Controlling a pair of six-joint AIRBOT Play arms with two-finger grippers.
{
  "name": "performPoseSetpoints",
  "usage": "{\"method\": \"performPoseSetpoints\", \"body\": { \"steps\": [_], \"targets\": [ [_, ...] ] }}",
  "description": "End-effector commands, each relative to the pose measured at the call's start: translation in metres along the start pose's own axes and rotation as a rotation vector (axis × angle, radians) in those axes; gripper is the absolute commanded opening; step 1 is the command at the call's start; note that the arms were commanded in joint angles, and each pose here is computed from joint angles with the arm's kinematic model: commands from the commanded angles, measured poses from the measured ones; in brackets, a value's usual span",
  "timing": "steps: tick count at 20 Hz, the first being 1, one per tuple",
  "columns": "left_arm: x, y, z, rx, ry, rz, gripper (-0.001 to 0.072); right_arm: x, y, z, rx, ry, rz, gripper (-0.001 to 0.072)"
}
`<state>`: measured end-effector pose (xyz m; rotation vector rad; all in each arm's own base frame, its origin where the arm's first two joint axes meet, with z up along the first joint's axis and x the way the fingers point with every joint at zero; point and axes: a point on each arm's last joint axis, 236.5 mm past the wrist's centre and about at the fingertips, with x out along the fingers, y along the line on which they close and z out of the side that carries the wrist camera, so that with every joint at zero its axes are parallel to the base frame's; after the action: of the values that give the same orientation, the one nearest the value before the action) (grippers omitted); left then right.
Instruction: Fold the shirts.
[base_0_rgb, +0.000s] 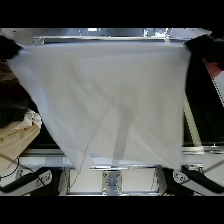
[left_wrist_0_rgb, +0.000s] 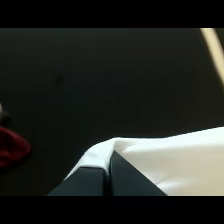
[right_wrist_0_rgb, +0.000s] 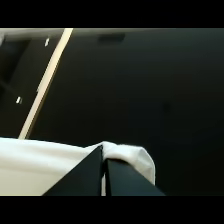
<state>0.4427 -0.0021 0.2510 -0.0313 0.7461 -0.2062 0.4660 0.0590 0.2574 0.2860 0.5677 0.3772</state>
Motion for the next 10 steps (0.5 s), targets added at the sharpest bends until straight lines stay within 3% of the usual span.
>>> {"method": "performPoseSetpoints", "body": {
  "steps": [1,4,6,7,9,10],
  "targets": [
    [0.138,0.005,-0.072,-0.008,0.325,-0.046,0.0012,0.141,-0.027,-0.100,0.107,0.283,0.071,0.0015],
    [0.236,0.012,-0.119,-0.106,0.415,-0.044,0.0014,0.226,-0.043,-0.148,0.136,0.286,0.023,0.0017],
    [0.276,0.021,-0.128,-0.167,0.382,-0.020,0.0024,0.257,-0.054,-0.143,0.131,0.176,-0.035,0.0018],
    [0.285,0.026,-0.120,-0.183,0.331,-0.005,0.0073,0.264,-0.057,-0.128,0.120,0.095,-0.063,0.0019],
    [0.284,0.032,-0.076,-0.198,0.167,0.009,0.0499,0.263,-0.059,-0.079,0.097,-0.085,-0.104,0.0032],
    [0.273,0.034,-0.051,-0.218,0.087,0.004,0.0578,0.258,-0.056,-0.055,0.087,-0.148,-0.104,0.0144]
  ]
}}
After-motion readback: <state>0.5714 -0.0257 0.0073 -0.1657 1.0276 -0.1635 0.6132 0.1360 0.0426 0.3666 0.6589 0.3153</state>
